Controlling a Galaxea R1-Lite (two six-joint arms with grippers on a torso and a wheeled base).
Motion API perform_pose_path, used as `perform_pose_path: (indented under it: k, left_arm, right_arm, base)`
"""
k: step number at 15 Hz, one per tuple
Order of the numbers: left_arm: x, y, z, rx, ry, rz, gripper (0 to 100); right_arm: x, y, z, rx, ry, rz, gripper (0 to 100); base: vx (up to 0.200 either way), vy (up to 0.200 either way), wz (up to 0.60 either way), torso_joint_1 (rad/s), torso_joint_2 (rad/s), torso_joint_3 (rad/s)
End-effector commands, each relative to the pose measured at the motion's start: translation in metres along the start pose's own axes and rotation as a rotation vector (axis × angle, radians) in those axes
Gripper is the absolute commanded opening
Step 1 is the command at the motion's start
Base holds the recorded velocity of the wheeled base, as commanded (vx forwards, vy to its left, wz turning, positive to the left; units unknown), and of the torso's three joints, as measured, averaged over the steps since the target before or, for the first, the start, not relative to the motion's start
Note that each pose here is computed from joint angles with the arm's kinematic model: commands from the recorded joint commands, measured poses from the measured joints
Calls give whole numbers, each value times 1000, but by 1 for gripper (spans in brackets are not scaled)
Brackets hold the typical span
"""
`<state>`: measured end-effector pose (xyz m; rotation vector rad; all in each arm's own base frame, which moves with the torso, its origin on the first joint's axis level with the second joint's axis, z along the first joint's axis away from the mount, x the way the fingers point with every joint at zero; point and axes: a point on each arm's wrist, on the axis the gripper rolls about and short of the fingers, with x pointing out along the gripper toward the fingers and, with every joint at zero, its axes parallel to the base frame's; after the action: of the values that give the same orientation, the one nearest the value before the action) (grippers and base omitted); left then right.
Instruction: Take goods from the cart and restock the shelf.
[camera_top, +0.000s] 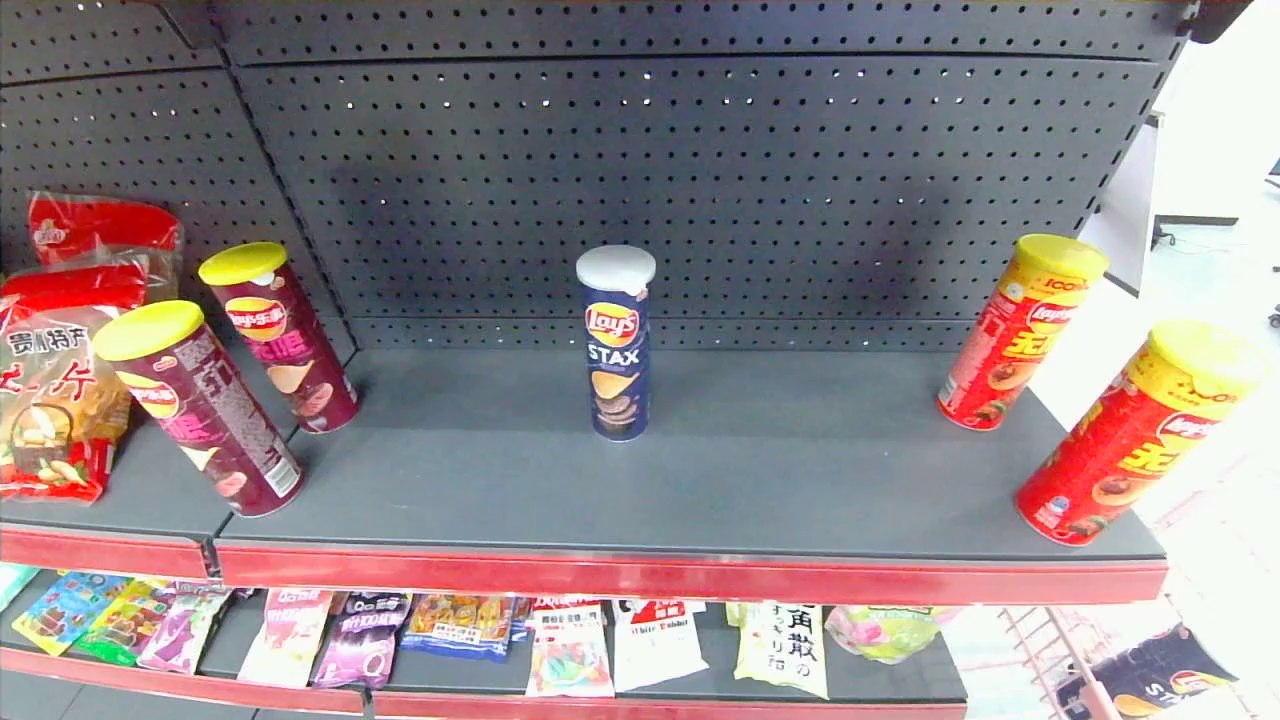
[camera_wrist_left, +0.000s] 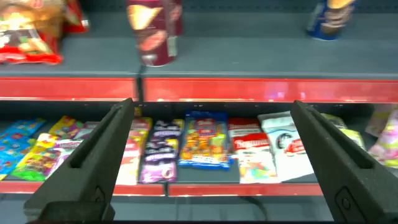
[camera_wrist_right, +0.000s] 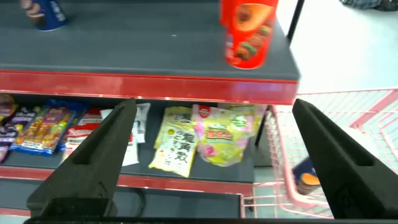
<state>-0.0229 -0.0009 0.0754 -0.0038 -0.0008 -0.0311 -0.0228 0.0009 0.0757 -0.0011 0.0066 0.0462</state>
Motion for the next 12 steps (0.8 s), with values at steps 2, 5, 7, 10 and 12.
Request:
perform_pose_path:
  k: [2,5,7,10,12]
  left_arm:
    - [0,0,0,-1,1,0,100]
    - [0,0,0,-1,2,0,100]
    - [0,0,0,-1,1,0,100]
    - [0,0,0,-1,2,0,100]
    - [0,0,0,-1,1,0,100]
  right_arm:
    - [0,0,0,0,0,1,100]
    - [0,0,0,0,0,3,100]
    - [0,0,0,0,0,1,100]
    - [0,0,0,0,0,3,100]
    - [0,0,0,0,0,3,100]
  base:
    - [0,-200,0,0,2,2]
    - [0,-200,0,5,7,4]
    - [0,-200,0,0,7,-2]
    - [0,-133,0,3,3,3]
    - [0,0,0,0,0,0]
